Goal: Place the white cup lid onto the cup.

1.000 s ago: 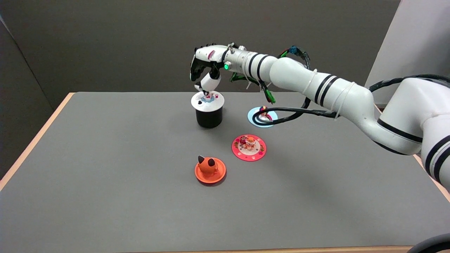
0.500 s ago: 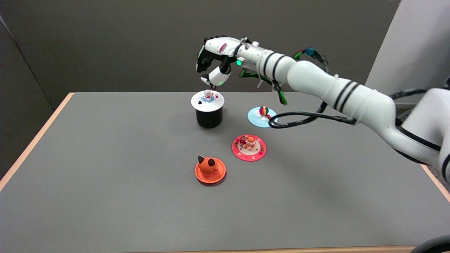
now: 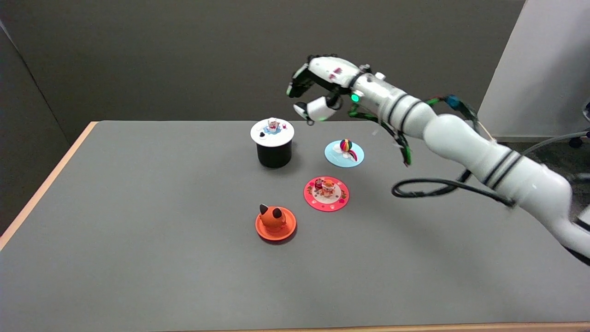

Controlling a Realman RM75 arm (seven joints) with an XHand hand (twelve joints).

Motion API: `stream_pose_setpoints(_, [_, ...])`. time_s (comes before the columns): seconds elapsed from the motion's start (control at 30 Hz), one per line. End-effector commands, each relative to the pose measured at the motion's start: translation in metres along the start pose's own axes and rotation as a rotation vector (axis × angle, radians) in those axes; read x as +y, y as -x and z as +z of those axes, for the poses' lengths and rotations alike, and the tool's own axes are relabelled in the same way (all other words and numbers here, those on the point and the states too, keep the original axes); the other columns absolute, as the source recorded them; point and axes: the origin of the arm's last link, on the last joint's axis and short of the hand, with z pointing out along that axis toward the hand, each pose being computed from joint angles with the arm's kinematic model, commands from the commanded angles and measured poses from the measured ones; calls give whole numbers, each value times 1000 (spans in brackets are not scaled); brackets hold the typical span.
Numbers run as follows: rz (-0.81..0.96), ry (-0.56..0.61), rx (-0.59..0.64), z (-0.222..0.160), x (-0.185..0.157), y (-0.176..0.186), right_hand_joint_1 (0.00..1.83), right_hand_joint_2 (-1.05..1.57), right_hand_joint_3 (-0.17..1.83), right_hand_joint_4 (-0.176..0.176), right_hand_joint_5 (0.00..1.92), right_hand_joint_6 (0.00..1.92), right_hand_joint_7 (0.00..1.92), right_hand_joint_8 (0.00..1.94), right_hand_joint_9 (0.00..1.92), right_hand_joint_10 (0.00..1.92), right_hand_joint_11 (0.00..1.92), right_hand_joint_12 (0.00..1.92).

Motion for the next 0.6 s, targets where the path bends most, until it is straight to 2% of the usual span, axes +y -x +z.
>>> stream_pose_setpoints(0.03, [11, 233, 169, -125, 55, -1, 941, 718, 846, -128, 841, 368, 923, 238, 811, 261, 537, 559])
stream_pose_setpoints(0.3, [36, 313, 242, -156, 62, -4, 916, 691, 899, -128, 830, 366, 911, 237, 770, 212, 514, 571])
stream_pose_setpoints(0.6, [74, 463, 262, -198, 77, 25, 913, 685, 911, -127, 819, 343, 903, 236, 764, 212, 509, 578])
